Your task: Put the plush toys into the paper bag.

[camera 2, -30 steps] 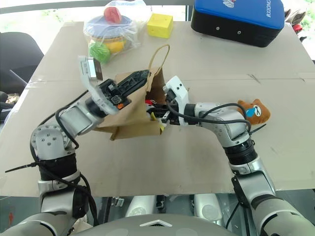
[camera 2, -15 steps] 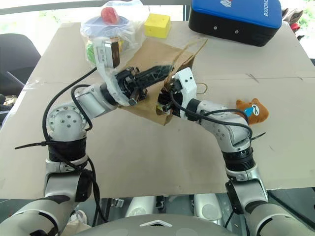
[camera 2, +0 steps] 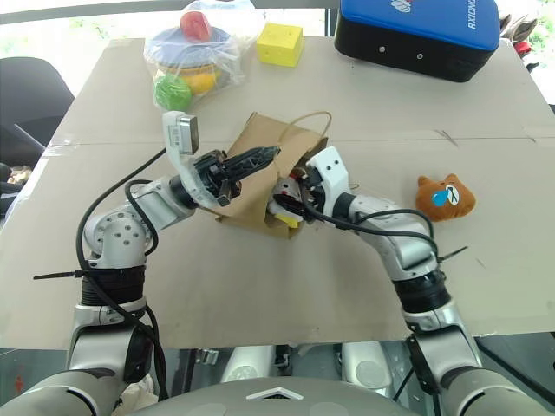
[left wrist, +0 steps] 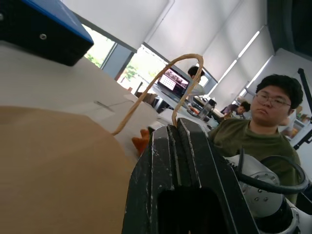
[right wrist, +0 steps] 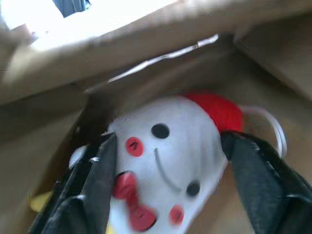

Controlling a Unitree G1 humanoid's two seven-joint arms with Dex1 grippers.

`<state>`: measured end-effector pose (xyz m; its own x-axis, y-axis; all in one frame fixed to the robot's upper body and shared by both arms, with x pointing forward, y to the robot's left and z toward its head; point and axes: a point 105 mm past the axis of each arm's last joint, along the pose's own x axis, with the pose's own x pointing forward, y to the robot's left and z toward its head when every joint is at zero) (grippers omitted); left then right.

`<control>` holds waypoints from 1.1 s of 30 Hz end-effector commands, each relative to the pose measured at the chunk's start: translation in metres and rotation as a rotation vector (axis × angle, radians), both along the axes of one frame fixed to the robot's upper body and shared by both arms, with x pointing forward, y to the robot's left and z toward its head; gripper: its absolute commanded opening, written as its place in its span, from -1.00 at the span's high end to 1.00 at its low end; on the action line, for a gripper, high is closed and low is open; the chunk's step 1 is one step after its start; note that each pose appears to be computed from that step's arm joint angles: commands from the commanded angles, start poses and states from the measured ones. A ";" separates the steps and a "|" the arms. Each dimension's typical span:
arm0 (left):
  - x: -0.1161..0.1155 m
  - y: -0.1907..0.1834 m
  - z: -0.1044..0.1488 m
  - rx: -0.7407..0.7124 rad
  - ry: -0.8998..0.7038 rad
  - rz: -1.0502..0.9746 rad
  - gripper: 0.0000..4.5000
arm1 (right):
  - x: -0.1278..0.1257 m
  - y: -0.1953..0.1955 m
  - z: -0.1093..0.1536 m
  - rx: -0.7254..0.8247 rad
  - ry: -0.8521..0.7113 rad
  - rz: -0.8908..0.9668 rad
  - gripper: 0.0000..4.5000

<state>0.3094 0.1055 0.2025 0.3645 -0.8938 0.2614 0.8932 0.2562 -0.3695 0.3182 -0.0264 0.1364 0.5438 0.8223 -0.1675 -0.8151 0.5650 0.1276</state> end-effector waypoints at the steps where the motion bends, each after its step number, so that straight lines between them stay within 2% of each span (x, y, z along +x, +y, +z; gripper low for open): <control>1: -0.005 0.007 0.007 -0.012 -0.047 0.011 1.00 | -0.014 -0.015 0.035 0.035 -0.088 -0.007 -0.33; 6: -0.007 0.008 0.005 -0.002 -0.060 0.025 1.00 | -0.029 -0.045 0.059 0.010 -0.146 -0.089 -0.33; 8: -0.005 0.008 0.004 0.004 -0.064 0.043 1.00 | -0.030 -0.074 0.072 -0.034 -0.195 -0.204 -0.33; 9: -0.005 0.008 0.002 0.013 -0.070 0.053 1.00 | -0.023 -0.102 0.076 -0.096 -0.218 -0.347 -0.33; 11: -0.005 0.006 -0.001 0.020 -0.081 0.061 1.00 | -0.025 -0.137 0.074 -0.257 -0.251 -0.480 -0.57; 12: -0.006 0.004 -0.001 0.017 -0.083 0.061 1.00 | -0.024 -0.148 0.074 -0.288 -0.257 -0.534 -0.71; 13: -0.007 0.001 -0.002 0.016 -0.087 0.059 1.00 | -0.024 -0.153 0.074 -0.268 -0.248 -0.569 -0.96; 14: -0.008 -0.002 -0.003 0.015 -0.091 0.057 1.00 | -0.023 -0.156 0.074 -0.257 -0.241 -0.586 -0.99; 19: -0.010 -0.016 -0.002 0.001 -0.115 0.050 1.00 | -0.033 -0.139 0.084 -0.079 -0.191 -0.454 -0.99; 22: -0.010 -0.022 0.004 -0.022 -0.134 0.053 1.00 | -0.036 -0.131 0.075 -0.128 -0.169 -0.401 -0.99; 28: -0.008 -0.024 0.026 -0.050 -0.188 0.083 1.00 | -0.032 -0.104 0.074 -0.071 -0.165 -0.315 -0.99; 32: -0.015 -0.030 0.027 0.050 -0.248 0.052 1.00 | -0.027 -0.073 0.063 -0.054 -0.142 -0.234 -0.99; 33: -0.020 -0.032 0.025 0.071 -0.217 0.002 1.00 | -0.025 -0.064 0.061 -0.053 -0.141 -0.220 -0.99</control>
<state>0.3037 0.0809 0.2200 0.3874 -0.8687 0.3087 0.9185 0.3352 -0.2097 0.2898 -0.1057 0.1895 0.7379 0.6551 -0.1622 -0.6613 0.7499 0.0204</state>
